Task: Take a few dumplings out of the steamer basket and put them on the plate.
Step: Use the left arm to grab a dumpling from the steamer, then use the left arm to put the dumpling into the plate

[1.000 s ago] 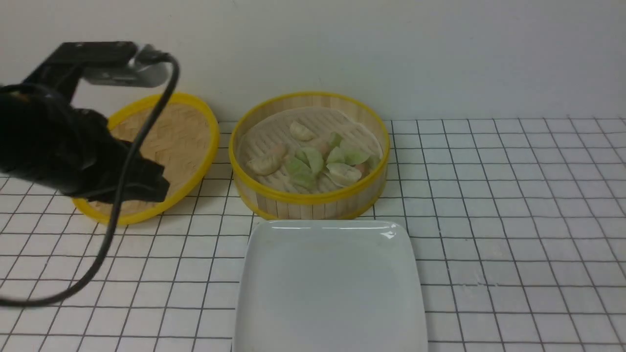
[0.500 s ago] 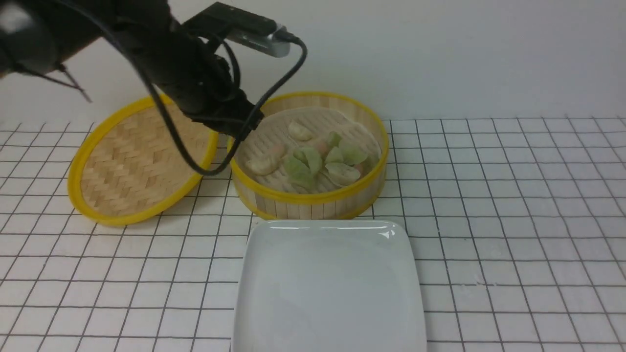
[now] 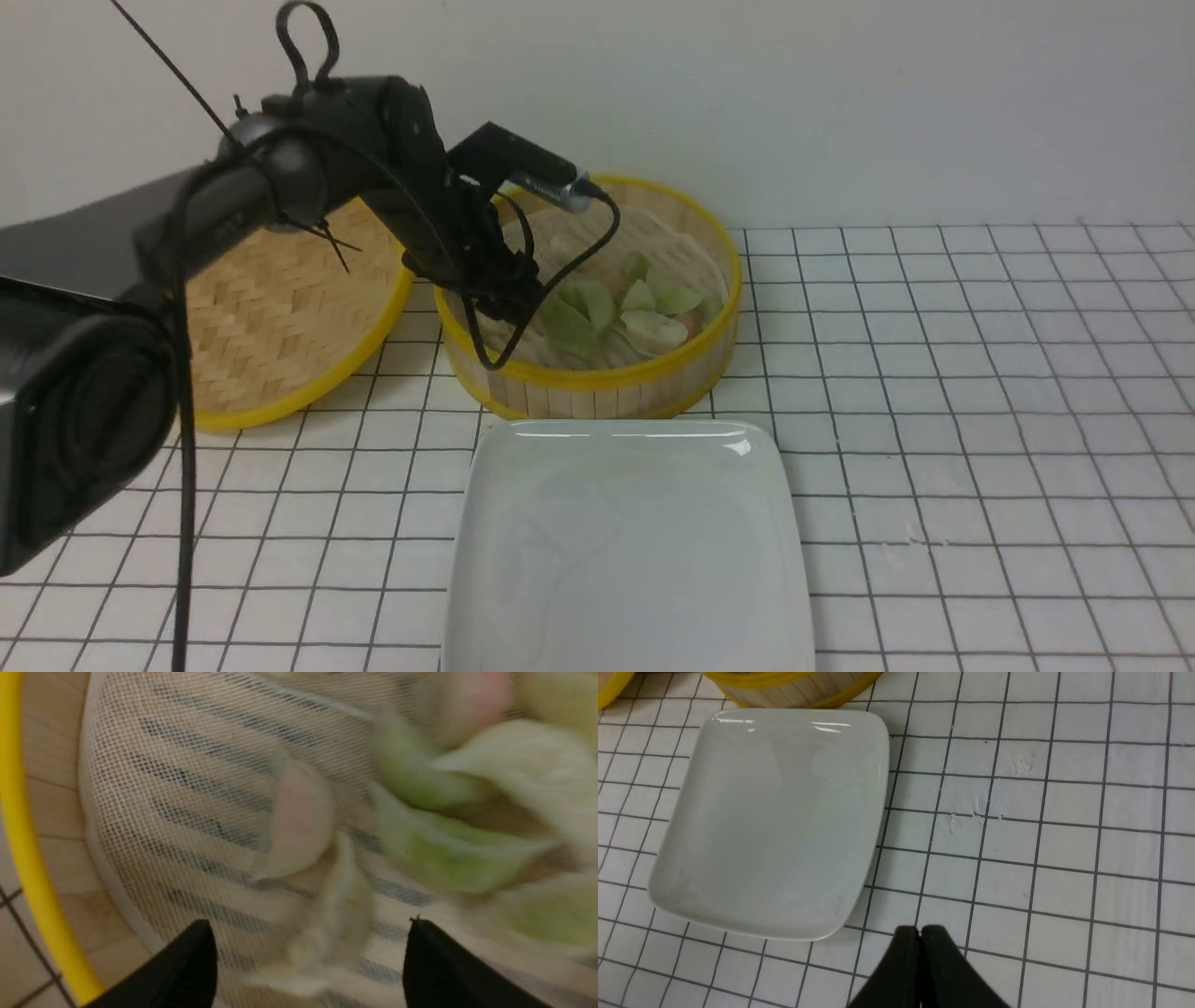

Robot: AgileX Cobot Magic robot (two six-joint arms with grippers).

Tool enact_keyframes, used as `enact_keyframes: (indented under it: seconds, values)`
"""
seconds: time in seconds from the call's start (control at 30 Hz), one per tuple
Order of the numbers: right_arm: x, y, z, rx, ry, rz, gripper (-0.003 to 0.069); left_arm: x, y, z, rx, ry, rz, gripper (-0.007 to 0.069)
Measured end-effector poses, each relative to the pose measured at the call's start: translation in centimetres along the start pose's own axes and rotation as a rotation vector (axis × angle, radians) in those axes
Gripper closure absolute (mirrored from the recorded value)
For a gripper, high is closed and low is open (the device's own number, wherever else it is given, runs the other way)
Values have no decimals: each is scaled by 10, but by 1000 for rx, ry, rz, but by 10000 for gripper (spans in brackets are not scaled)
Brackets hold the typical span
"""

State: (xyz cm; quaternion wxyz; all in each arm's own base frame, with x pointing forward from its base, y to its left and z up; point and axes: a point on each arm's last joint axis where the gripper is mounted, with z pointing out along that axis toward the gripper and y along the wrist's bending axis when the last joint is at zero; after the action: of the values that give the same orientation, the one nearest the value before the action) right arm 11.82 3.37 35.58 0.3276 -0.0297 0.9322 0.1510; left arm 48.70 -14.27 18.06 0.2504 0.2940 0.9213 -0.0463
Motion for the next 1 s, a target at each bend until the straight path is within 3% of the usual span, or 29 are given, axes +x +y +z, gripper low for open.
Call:
enact_keyframes:
  seconds: [0.2, 0.33, 0.4, 0.6, 0.87, 1.0]
  values:
    - [0, -1, 0, 15, -1, -8, 673, 1, 0, 15, -26, -19, 27, 160]
    - [0, -2, 0, 20, -4, -10, 673, 3, -1, 17, -14, 4, 19, 313]
    - [0, -2, 0, 20, -4, -10, 673, 4, -2, 16, -6, 23, 0, 460]
    - [0, -2, 0, 20, -4, -10, 673, 0, -10, -8, 10, 55, 5, 459]
    - [0, -2, 0, 20, -4, -10, 673, -26, -18, -142, -21, -87, -5, 459]
    - [0, -2, 0, 20, -4, -10, 673, -18, -35, -194, 88, -59, -42, 459]
